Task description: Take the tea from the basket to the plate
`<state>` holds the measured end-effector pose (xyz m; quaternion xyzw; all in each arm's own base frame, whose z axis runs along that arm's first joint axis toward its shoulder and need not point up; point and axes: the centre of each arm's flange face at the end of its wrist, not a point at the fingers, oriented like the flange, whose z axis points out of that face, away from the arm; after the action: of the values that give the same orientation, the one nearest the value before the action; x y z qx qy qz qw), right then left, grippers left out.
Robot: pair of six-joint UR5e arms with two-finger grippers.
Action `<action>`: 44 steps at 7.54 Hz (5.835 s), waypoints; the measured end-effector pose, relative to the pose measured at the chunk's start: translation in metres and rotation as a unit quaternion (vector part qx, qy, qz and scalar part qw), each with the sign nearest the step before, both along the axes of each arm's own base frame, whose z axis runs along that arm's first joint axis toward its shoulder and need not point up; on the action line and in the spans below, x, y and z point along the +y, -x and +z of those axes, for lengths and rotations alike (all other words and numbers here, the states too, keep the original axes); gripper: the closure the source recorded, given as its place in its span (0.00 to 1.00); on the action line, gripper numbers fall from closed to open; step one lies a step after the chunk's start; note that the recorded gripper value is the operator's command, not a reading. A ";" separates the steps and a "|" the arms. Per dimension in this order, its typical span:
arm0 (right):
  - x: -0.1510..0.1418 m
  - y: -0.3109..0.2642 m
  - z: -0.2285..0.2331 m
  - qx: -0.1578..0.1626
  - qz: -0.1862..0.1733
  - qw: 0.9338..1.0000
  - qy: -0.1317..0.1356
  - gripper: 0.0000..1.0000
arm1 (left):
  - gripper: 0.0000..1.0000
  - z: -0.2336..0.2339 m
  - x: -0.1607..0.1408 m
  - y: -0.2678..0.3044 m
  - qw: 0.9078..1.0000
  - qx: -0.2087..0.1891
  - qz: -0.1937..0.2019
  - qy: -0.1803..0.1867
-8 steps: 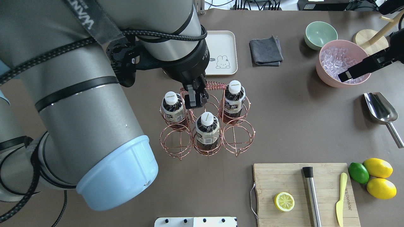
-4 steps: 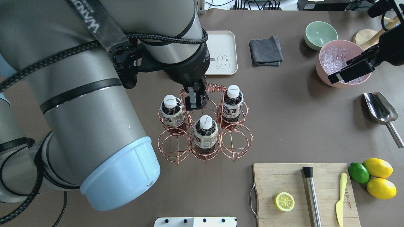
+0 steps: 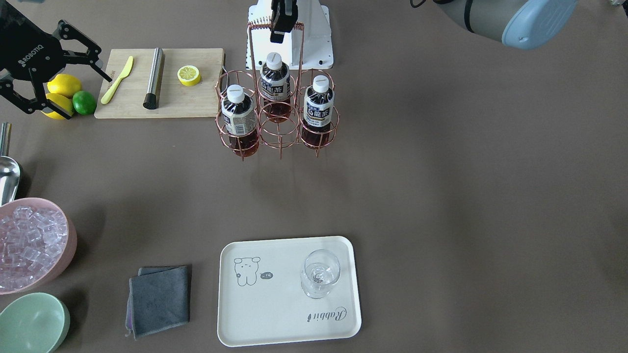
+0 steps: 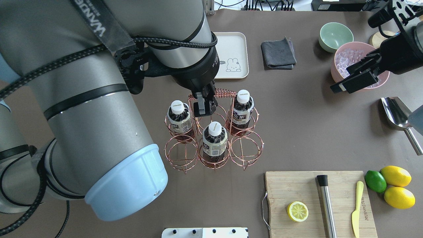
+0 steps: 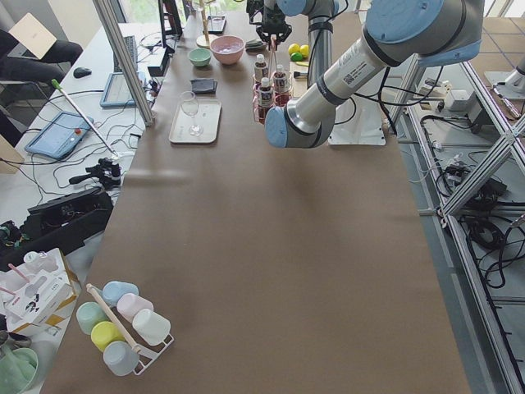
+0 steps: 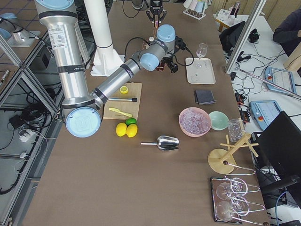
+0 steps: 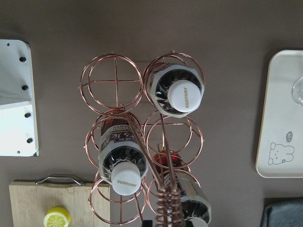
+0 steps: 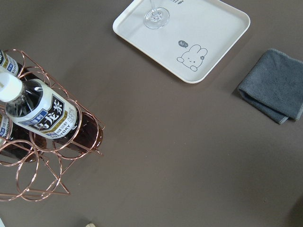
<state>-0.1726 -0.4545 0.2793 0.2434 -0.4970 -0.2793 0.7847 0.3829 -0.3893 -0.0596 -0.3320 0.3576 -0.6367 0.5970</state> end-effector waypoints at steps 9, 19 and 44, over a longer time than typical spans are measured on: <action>-0.005 0.018 -0.022 -0.027 -0.011 0.998 -0.057 0.01 | 1.00 0.020 0.004 -0.046 0.999 -0.032 0.006 -0.006; 0.010 0.115 -0.073 -0.016 -0.008 0.992 -0.123 0.04 | 1.00 0.042 0.014 -0.063 0.999 -0.034 0.012 -0.013; 0.079 0.206 -0.060 -0.046 -0.019 0.977 -0.206 0.45 | 1.00 0.041 0.024 -0.070 0.999 -0.035 0.015 -0.020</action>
<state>-0.3791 -0.3752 0.2193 0.4032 -0.4691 -0.3791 0.6882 0.4529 -0.3649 -0.0189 -0.3034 0.3440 -0.6315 0.6252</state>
